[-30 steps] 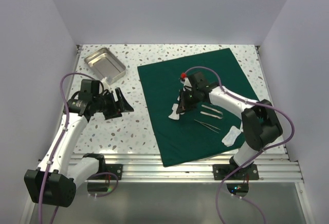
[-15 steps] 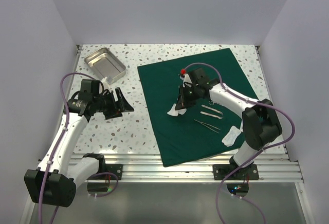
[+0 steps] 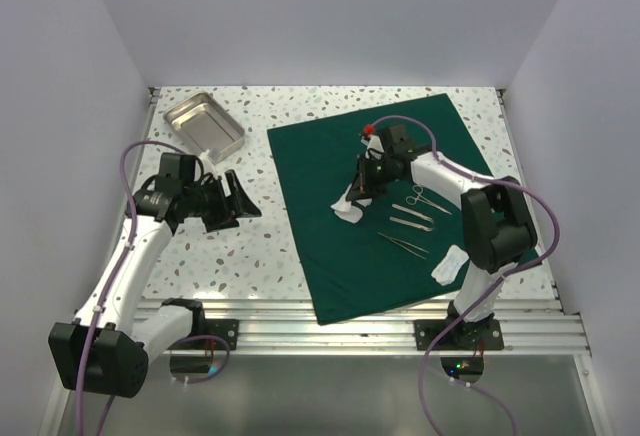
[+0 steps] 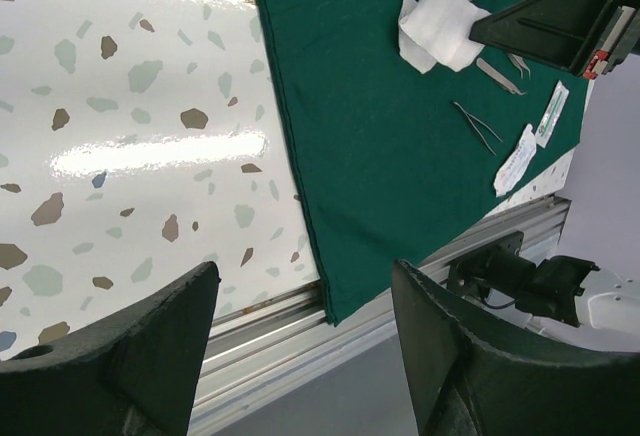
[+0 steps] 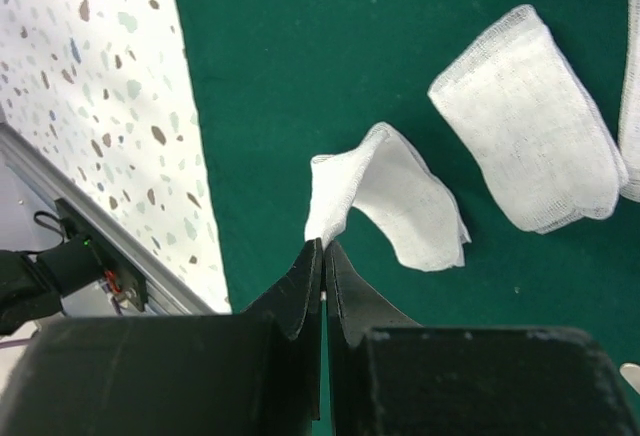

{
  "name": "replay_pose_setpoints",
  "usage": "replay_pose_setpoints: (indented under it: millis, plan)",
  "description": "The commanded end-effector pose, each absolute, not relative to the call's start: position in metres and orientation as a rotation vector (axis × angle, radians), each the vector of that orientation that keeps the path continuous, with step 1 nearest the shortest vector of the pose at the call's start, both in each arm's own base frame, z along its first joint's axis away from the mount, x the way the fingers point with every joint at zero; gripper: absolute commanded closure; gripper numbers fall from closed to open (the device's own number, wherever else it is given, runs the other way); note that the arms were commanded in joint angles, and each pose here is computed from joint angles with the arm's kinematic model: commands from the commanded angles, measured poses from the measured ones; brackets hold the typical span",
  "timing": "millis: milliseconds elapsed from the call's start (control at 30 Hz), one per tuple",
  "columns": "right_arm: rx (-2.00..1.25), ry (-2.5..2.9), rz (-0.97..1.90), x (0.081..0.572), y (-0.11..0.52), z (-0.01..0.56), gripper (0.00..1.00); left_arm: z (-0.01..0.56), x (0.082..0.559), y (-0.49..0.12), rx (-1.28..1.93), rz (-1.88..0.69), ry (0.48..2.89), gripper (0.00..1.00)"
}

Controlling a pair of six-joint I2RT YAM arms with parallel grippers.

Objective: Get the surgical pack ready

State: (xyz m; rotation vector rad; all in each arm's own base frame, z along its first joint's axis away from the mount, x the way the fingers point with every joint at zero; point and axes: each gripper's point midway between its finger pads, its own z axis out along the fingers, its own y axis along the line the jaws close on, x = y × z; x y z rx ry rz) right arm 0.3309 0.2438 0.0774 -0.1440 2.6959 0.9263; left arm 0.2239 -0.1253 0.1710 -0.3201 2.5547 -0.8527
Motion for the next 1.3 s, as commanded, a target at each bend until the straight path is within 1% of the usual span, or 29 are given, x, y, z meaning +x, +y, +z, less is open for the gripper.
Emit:
replay_pose_setpoints:
  millis: [0, 600, 1267]
  plan:
    - [-0.159, 2.630, 1.020, 0.340, 0.253, 0.089, 1.00, 0.177, 0.231, -0.130, -0.304, -0.888, 2.521, 0.27]
    - [-0.132, 2.720, 1.049, 0.327, 0.240, 0.058, 1.00, 0.172, 0.234, -0.130, -0.311, -0.890, 2.532, 0.26]
    - [-0.146, 2.785, 0.939, 0.335, 0.226, 0.039, 1.00, 0.168, 0.238, -0.132, -0.324, -0.899, 2.540, 0.26]
